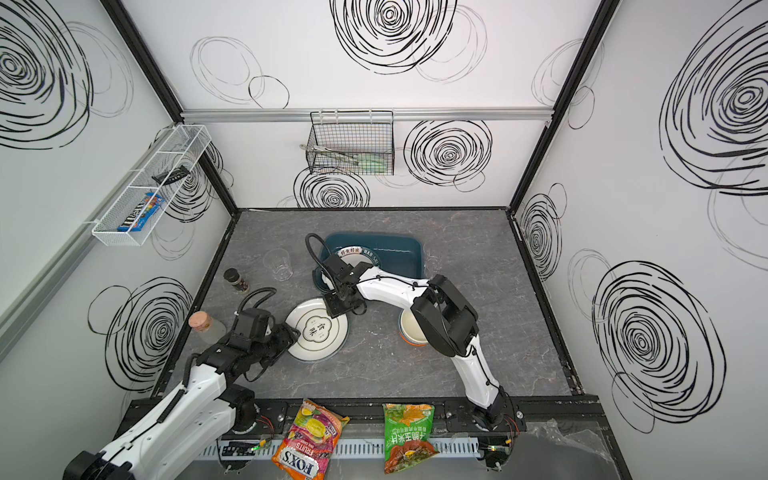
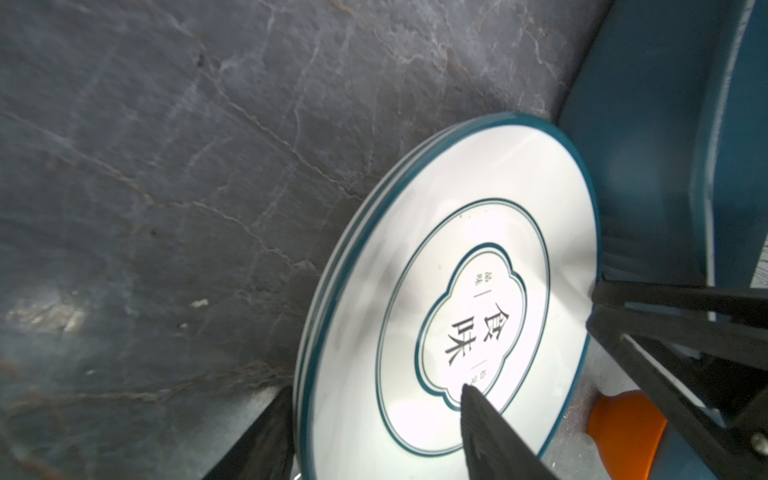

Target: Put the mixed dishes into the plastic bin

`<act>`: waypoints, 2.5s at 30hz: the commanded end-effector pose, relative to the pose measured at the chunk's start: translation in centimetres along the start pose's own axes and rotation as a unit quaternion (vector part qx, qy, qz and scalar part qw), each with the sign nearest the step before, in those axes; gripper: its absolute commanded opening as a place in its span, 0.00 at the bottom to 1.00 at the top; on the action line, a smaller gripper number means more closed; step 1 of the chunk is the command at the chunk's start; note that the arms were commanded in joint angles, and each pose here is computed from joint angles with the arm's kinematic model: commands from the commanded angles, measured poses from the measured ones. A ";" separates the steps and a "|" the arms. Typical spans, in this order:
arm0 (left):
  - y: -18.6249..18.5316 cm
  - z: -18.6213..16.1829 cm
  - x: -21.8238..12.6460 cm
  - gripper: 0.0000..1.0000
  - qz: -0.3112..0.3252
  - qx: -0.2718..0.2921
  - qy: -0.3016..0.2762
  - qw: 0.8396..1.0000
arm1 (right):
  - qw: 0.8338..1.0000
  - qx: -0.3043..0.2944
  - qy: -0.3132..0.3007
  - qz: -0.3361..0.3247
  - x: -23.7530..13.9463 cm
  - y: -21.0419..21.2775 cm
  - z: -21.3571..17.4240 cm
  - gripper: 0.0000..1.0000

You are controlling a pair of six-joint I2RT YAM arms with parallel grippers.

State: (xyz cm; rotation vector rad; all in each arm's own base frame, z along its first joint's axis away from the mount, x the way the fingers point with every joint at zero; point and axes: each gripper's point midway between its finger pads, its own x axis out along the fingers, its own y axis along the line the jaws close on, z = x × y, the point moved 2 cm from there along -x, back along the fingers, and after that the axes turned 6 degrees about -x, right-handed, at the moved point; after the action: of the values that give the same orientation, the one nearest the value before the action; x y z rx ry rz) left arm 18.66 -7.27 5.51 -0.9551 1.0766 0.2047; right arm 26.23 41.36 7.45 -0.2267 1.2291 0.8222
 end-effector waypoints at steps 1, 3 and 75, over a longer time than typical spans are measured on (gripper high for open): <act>-0.4 0.3 0.0 0.65 -0.011 -0.002 -0.007 1.000 | 1.000 -0.001 0.001 -0.026 -0.2 -0.8 -0.4 0.50; -0.4 0.3 0.0 0.65 -0.011 -0.001 -0.007 1.000 | 0.999 -0.002 -0.012 -0.030 -1.0 -0.8 -0.1 0.51; 0.2 0.2 -0.5 0.69 0.009 -0.014 -0.009 1.000 | 1.000 0.003 0.014 0.026 0.9 0.1 -1.9 0.42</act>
State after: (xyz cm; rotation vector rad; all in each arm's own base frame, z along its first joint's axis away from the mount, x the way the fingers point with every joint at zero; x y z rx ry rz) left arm 18.43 -7.14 5.39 -0.9616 1.0826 0.2218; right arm 25.77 41.26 7.05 -0.1924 1.2257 0.8579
